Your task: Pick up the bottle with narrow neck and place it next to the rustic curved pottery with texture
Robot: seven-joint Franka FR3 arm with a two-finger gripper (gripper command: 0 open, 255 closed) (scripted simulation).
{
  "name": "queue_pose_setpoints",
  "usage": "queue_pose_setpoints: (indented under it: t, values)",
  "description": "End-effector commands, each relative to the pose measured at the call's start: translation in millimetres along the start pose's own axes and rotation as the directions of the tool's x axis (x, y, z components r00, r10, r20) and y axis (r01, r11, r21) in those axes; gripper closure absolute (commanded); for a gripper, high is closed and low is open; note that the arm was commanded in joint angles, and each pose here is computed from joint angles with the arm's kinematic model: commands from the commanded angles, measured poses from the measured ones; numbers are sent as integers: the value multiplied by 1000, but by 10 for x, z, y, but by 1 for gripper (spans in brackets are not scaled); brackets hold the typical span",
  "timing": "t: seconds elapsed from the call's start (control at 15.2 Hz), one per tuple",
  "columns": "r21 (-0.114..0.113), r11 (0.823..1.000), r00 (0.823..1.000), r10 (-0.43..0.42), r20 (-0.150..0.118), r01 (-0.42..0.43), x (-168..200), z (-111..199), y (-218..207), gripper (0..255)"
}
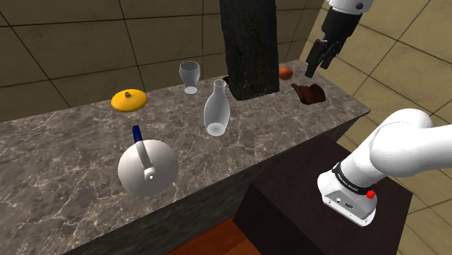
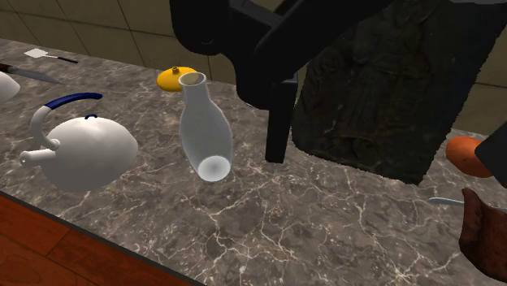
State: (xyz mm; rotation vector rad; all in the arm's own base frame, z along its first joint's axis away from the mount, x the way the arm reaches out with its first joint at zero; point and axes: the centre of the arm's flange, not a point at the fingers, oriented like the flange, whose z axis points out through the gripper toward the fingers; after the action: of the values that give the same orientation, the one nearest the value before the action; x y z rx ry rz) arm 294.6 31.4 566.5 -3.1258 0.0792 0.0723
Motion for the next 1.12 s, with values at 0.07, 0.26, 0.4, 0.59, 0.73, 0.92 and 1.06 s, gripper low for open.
queue_pose_setpoints:
  t: [0.07,0.26,0.4,0.59,0.73,0.92,1.06]
  values:
    - [-1,1000,1000,-2,-1,2,99,38,-79,0]
    - [-3,1000,1000,-7,-2,7,394,151,-318,0]
    - [-5,1000,1000,-11,-3,11,590,227,-478,0]
    - [-8,1000,1000,-17,-5,17,884,341,-718,0]
    - [-10,1000,1000,-20,-6,20,1079,417,-880,0]
    - [-12,1000,1000,-26,-8,26,1371,531,-1122,0]
    - [-14,999,1000,-29,-9,29,1565,607,-1285,0]
